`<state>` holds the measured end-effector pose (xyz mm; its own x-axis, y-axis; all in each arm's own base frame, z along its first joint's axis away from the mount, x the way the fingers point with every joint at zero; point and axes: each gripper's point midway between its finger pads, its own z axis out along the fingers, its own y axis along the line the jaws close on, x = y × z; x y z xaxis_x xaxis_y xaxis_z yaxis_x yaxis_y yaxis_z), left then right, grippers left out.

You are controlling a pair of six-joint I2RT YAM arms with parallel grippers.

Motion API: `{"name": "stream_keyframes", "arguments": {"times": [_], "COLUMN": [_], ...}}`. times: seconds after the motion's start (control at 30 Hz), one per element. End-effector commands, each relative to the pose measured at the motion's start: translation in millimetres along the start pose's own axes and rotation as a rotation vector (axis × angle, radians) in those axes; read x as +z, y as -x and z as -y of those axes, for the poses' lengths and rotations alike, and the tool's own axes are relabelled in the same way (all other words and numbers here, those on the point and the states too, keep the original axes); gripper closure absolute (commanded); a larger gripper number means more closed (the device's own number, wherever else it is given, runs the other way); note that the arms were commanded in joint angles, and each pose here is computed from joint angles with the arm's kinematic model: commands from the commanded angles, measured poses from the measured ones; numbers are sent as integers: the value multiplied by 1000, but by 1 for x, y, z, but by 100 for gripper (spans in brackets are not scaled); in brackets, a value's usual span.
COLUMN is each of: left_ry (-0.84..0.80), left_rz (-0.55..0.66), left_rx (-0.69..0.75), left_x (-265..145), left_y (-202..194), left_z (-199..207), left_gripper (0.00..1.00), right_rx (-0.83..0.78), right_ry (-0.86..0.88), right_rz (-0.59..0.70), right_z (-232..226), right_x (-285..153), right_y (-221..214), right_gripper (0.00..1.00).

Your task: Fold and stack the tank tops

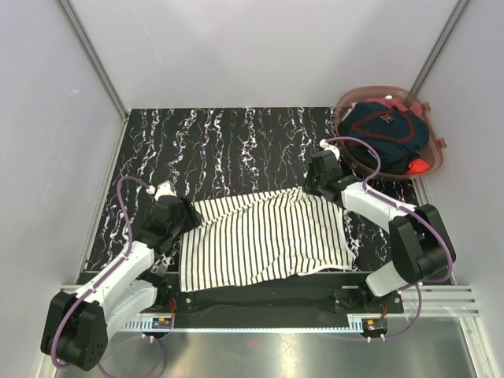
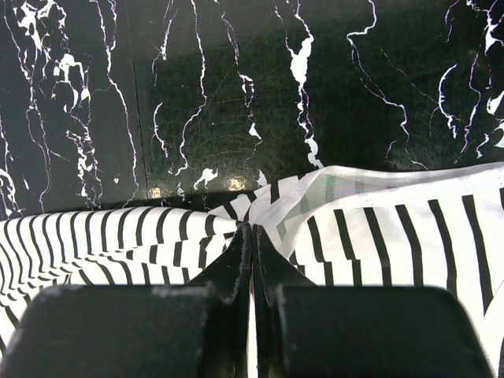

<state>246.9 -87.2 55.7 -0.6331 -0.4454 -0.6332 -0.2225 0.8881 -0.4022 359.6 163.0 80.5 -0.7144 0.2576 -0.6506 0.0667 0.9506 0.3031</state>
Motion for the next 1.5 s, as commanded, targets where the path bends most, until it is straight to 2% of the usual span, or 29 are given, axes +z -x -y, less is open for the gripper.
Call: {"name": "stream_keyframes", "arguments": {"times": [0.0, 0.23, 0.37, 0.67, 0.8, 1.03, 1.07, 1.2, 1.3, 1.43, 1.47], "left_ry": [-39, -41, -39, -27, -24, -36, -34, -11, -61, -114, -117], "left_rz": [-7, -31, -60, -69, -71, -83, -81, -26, 29, 150, 178], "left_rx": [-31, -25, -18, -14, 0, 20, 20, 26, -34, -123, -138], "left_x": [-3, 3, 8, 15, 20, 25, 25, 16, 10, 1, -2], "left_y": [-1, -5, -8, -6, -3, 1, 2, 21, 47, 107, 121], "left_z": [8, 10, 12, 14, 17, 24, 23, 25, 43, 70, 73], "left_gripper": [44, 47, 53, 54, 65, 98, 100, 100, 100, 100, 100], "right_rx": [11, 13, 13, 12, 11, 10, 9, 4, 1, 13, 26], "right_ry": [-11, -3, -2, 7, 7, 9, 8, -3, -5, -14, -2], "right_rz": [51, 59, 62, 56, 54, 57, 58, 77, 82, 96, 123], "right_z": [0, -1, -1, -2, -2, -2, -2, -1, -8, -23, -32], "right_x": [3, 2, 2, 2, 3, 3, 2, 0, -1, -2, -7], "right_y": [11, 12, 12, 10, 9, 10, 10, 16, 29, 61, 80], "right_gripper": [100, 100, 100, 100, 100, 100, 100, 100, 100, 100, 100]}}
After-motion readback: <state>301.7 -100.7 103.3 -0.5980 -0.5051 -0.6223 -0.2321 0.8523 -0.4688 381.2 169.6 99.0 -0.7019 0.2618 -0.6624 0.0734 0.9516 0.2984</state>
